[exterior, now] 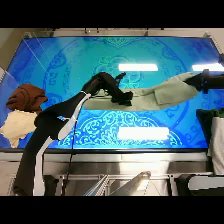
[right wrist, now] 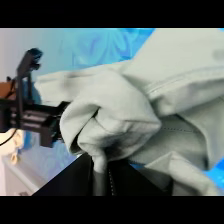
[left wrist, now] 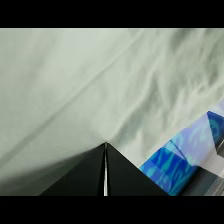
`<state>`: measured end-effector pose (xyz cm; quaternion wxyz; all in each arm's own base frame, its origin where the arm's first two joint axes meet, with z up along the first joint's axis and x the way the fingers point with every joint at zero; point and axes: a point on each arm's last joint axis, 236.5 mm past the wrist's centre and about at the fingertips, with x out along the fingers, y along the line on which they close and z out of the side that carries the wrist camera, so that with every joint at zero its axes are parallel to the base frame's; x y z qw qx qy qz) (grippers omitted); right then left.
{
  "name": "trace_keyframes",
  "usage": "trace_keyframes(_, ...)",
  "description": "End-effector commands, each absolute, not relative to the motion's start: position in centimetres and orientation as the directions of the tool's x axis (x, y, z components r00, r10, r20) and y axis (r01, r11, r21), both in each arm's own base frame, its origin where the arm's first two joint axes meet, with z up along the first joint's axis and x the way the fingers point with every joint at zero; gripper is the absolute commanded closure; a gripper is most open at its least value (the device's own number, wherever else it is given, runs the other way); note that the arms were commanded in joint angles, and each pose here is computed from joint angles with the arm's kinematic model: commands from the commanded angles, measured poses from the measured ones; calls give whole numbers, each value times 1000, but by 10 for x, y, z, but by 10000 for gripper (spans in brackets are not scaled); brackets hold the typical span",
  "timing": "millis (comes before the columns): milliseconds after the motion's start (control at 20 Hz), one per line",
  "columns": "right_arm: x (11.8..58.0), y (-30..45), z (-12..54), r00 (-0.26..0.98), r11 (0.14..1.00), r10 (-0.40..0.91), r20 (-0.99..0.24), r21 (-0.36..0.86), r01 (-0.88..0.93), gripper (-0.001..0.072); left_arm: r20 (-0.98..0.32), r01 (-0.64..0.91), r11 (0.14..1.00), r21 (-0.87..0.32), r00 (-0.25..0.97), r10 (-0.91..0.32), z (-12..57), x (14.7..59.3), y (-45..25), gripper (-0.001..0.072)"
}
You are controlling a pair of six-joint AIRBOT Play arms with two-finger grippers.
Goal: Fold the shirts.
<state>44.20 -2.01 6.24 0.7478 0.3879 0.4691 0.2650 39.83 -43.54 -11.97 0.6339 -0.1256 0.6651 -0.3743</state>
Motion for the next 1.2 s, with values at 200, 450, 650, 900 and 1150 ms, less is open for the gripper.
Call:
trace_keyframes(200,431,45,138,337,368,896,-288,907,-204,690,-562,392,475,-788,-144,-814,2,399,-458,686)
trace_keyframes(450,444,229,123,226,399,913,-340,864,-308,689,-572,534,482,-695,-5,-820,160,420,-302,686)
trace_keyframes(650,433,352,5,187,571,821,-539,781,-253,573,-599,511,575,-639,139,-789,209,414,-203,686)
trace_keyframes(900,400,381,-46,43,572,816,-577,794,-206,254,-602,458,626,-631,220,-768,195,393,-152,685)
trace_keyframes(1150,427,262,45,141,616,788,-600,761,-203,258,-603,391,632,-669,211,-770,156,369,-139,685)
